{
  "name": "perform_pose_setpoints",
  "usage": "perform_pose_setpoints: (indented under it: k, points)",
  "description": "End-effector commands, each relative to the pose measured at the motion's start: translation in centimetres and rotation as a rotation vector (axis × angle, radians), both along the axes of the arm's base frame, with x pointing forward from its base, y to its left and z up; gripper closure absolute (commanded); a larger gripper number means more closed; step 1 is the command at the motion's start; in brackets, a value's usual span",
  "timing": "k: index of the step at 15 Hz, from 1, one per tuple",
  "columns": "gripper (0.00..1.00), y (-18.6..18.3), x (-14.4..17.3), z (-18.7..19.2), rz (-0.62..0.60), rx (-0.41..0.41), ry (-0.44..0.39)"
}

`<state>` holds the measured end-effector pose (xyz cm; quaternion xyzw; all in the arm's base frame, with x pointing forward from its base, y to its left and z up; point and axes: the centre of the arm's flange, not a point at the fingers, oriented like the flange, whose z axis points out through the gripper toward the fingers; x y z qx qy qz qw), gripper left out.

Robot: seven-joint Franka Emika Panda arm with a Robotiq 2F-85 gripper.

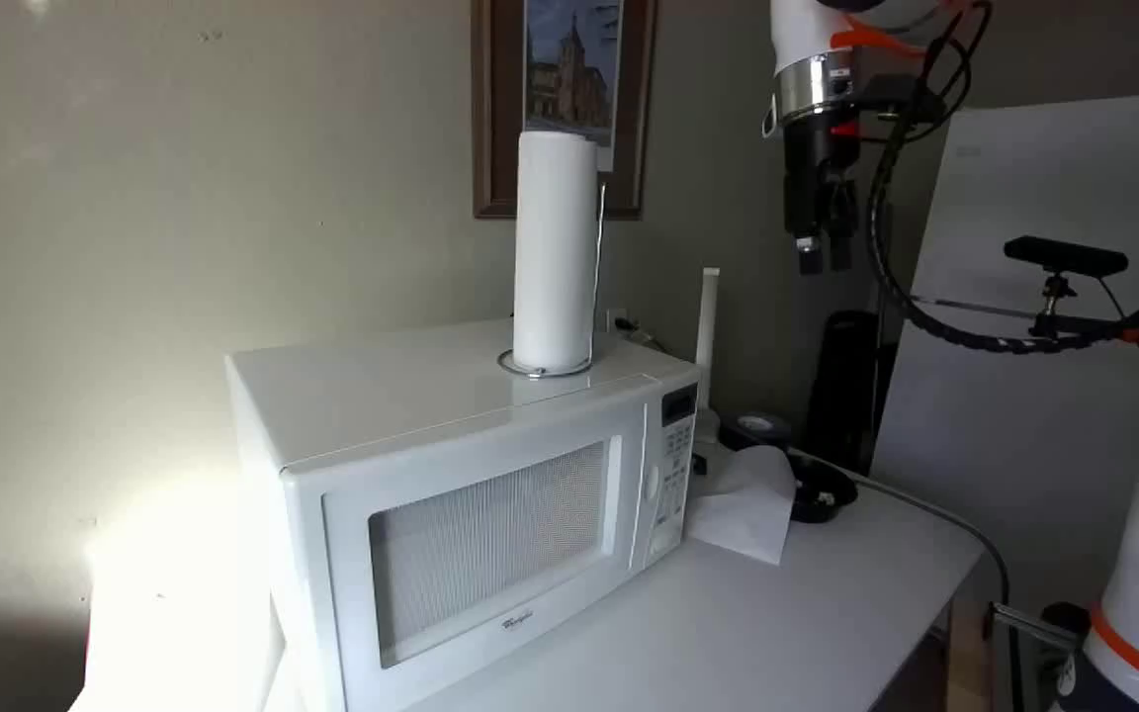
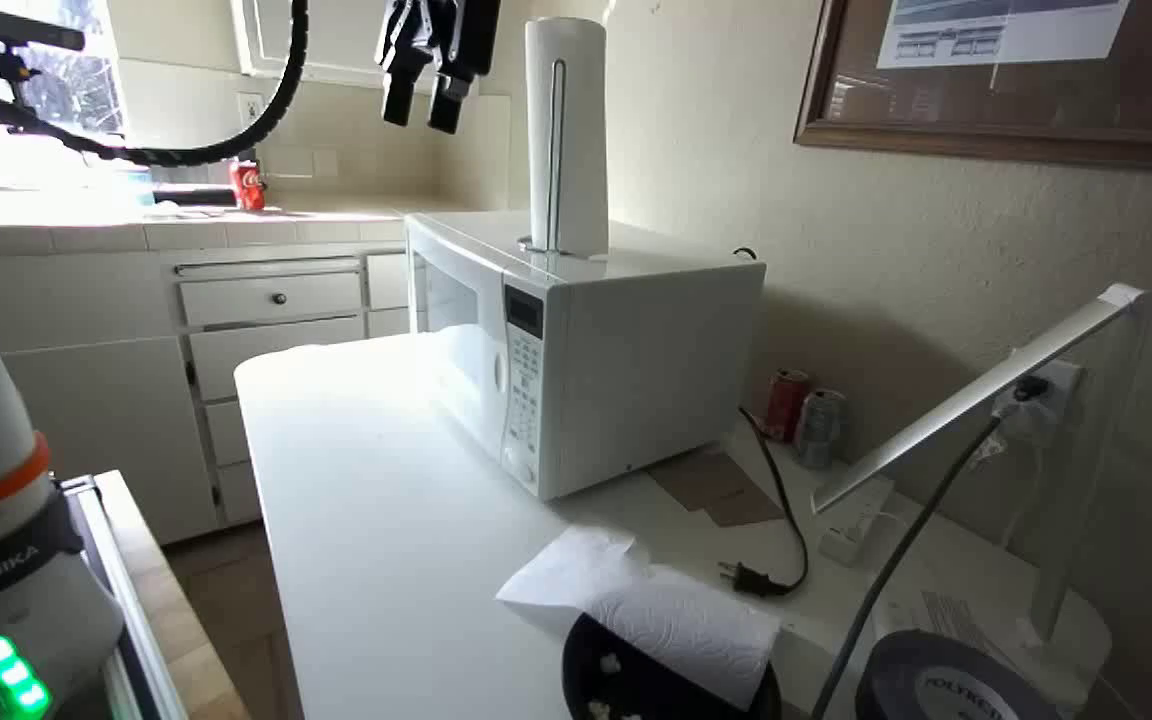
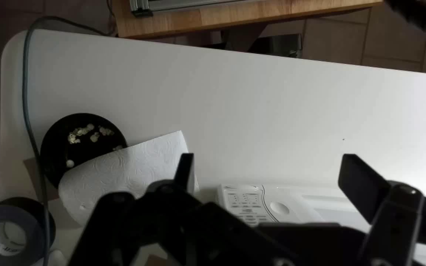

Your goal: Remove the paper towel roll from the silver stand.

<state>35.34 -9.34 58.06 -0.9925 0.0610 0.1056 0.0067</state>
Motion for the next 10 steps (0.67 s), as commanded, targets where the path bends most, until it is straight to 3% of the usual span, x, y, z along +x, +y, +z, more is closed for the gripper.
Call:
perform_pose_setpoints:
  k: [1, 6, 8, 10]
  points:
    - [0.0, 0.0, 0.0, 0.0, 0.0, 0.0, 0.0]
    - [0.0, 0.0, 0.0, 0.0, 0.0, 0.0, 0.0]
    - [0.0, 0.9, 0.5, 1.0, 0.031, -0.009, -0.05]
    - [0.0, 3.0, 1.6, 4.0, 0.101, -0.045, -0.165]
